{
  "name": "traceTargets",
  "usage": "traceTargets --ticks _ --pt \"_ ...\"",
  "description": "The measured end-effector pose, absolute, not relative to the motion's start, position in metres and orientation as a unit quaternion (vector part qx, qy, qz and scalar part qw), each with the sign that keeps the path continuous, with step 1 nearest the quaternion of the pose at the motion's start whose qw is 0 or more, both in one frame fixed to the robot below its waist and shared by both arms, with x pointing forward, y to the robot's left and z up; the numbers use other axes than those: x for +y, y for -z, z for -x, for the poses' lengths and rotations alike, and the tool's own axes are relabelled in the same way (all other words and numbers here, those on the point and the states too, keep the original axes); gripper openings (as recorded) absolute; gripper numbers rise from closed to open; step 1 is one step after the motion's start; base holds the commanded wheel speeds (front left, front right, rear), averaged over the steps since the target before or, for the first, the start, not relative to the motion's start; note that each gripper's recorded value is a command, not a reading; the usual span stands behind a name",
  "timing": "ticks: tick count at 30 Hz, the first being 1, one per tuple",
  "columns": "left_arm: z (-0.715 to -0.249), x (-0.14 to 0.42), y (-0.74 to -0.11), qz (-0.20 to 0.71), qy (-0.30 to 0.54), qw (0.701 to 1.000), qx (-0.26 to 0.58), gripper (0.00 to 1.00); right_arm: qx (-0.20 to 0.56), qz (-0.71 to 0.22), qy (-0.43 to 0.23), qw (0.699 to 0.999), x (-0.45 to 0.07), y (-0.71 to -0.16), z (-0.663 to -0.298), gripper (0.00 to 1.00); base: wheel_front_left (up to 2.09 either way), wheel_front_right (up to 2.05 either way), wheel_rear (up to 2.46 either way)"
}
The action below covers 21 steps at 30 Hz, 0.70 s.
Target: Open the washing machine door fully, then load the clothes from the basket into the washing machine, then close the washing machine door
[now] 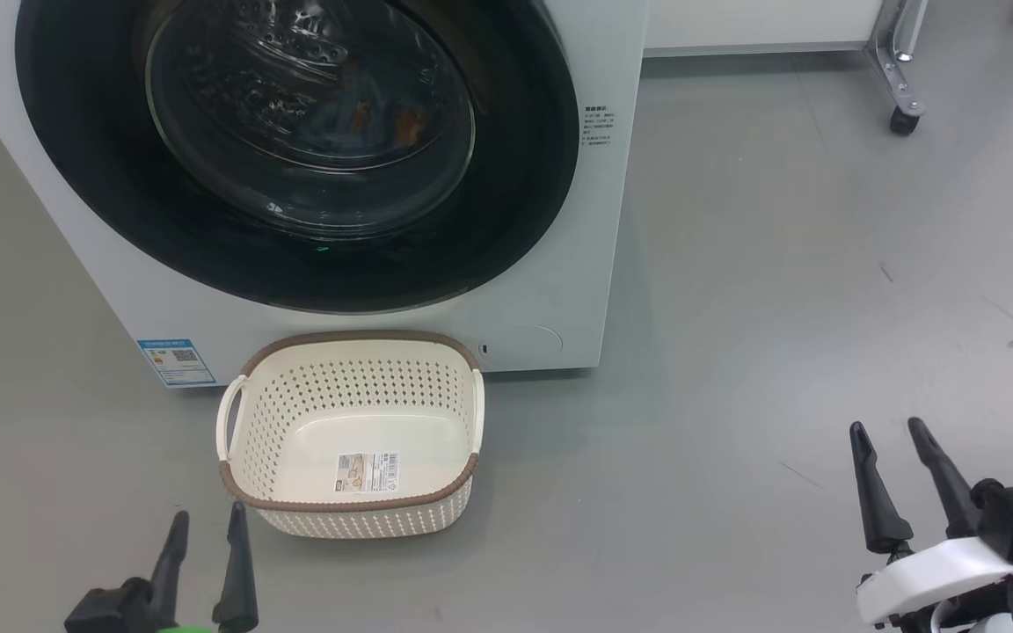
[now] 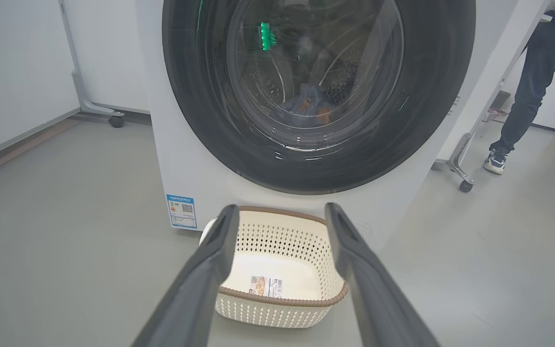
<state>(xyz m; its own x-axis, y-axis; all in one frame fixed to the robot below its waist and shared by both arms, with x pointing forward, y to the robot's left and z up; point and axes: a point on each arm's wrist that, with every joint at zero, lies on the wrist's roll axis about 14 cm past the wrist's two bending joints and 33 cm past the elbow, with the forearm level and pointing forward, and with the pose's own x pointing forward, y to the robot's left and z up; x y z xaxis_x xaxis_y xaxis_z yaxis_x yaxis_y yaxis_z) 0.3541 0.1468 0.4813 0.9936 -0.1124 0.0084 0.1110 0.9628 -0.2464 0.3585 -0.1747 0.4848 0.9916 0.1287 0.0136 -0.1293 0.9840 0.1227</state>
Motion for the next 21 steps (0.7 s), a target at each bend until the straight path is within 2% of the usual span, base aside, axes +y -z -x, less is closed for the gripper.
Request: traceTargets --ticks 10,21 --pt "-0.343 0.142 -0.456 0.140 0.051 0.988 0.045 0.00 0.038 -0.089 -0.057 0.994 -0.168 -0.459 -0.346 0.00 0.00 0.00 0.00" --pt "-0.345 0.153 -0.451 0.218 0.021 0.974 0.062 0.00 0.048 -0.168 -0.030 0.984 -0.175 -0.457 -0.346 0.00 0.00 0.00 0.00"
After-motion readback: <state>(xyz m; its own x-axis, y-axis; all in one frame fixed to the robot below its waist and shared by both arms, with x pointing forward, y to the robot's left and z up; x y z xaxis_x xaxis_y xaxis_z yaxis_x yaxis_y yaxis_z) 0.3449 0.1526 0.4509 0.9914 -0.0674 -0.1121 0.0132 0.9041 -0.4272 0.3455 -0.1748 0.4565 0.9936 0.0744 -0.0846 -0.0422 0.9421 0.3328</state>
